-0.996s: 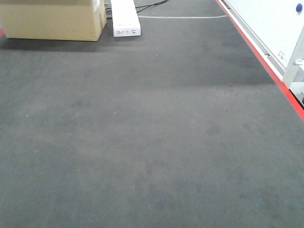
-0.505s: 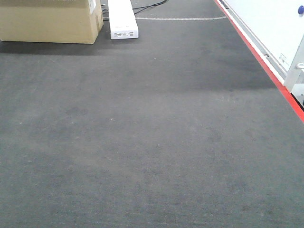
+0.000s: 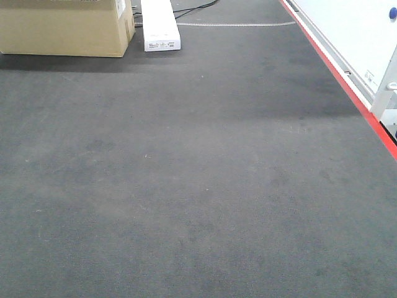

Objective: Move and align brake pads A on conveyor
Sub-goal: 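Position both held brake pads above the dark conveyor belt, then lower the left gripper's brake pad onto the belt and open it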

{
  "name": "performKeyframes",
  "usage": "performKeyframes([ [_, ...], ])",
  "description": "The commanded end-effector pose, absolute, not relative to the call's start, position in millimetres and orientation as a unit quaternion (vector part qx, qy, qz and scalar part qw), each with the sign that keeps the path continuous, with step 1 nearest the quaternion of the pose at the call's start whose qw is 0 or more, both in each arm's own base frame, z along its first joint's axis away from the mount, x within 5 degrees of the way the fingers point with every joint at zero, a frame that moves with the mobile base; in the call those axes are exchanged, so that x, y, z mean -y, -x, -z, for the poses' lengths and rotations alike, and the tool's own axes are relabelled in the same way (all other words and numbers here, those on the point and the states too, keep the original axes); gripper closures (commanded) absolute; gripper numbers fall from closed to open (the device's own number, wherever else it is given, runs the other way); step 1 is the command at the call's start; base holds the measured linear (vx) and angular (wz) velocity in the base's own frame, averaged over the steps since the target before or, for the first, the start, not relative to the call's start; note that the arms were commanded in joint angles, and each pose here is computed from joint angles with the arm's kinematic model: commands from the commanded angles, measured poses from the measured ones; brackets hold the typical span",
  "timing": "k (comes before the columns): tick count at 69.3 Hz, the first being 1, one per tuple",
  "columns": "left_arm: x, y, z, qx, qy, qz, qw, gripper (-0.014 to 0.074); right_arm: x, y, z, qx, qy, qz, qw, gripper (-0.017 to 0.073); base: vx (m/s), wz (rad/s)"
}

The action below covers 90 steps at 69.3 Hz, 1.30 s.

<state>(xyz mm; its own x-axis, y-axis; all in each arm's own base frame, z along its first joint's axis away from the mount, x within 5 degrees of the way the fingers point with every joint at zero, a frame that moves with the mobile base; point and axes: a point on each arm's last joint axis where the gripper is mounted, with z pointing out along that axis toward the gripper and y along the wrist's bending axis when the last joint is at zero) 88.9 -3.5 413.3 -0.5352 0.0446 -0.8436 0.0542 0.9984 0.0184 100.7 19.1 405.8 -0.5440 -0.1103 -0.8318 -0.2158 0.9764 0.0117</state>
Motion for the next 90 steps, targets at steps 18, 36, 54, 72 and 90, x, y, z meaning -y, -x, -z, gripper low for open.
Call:
performKeyframes([
  [18,4.4,-93.1,-430.6,-0.838,-0.026,0.011,0.545,0.06,-18.9,-103.4,-420.4,-0.85,0.091,-0.055,0.516,0.0566,0.0,0.0],
  [36,8.6,-119.1,-423.4,-0.855,0.019,0.061,0.515,0.06,-18.9,-103.4,-420.4,-0.85,0.091,-0.055,0.517,0.0566,0.0,0.0],
  [54,11.0,-208.2,-369.2,-0.929,0.027,0.054,0.366,0.06,-18.9,-103.4,-420.4,-0.85,0.091,-0.055,0.517,0.0566,0.0,0.0],
  [72,12.6,-284.3,-288.3,-0.969,0.035,0.045,0.239,0.06,-18.9,-103.4,-420.4,-0.85,0.091,-0.055,0.517,0.0566,0.0,0.0],
  [90,13.2,-318.7,-222.1,-0.986,0.04,0.038,0.156,0.06,-18.9,-103.4,-420.4,-0.85,0.091,-0.055,0.517,0.0566,0.0,0.0],
])
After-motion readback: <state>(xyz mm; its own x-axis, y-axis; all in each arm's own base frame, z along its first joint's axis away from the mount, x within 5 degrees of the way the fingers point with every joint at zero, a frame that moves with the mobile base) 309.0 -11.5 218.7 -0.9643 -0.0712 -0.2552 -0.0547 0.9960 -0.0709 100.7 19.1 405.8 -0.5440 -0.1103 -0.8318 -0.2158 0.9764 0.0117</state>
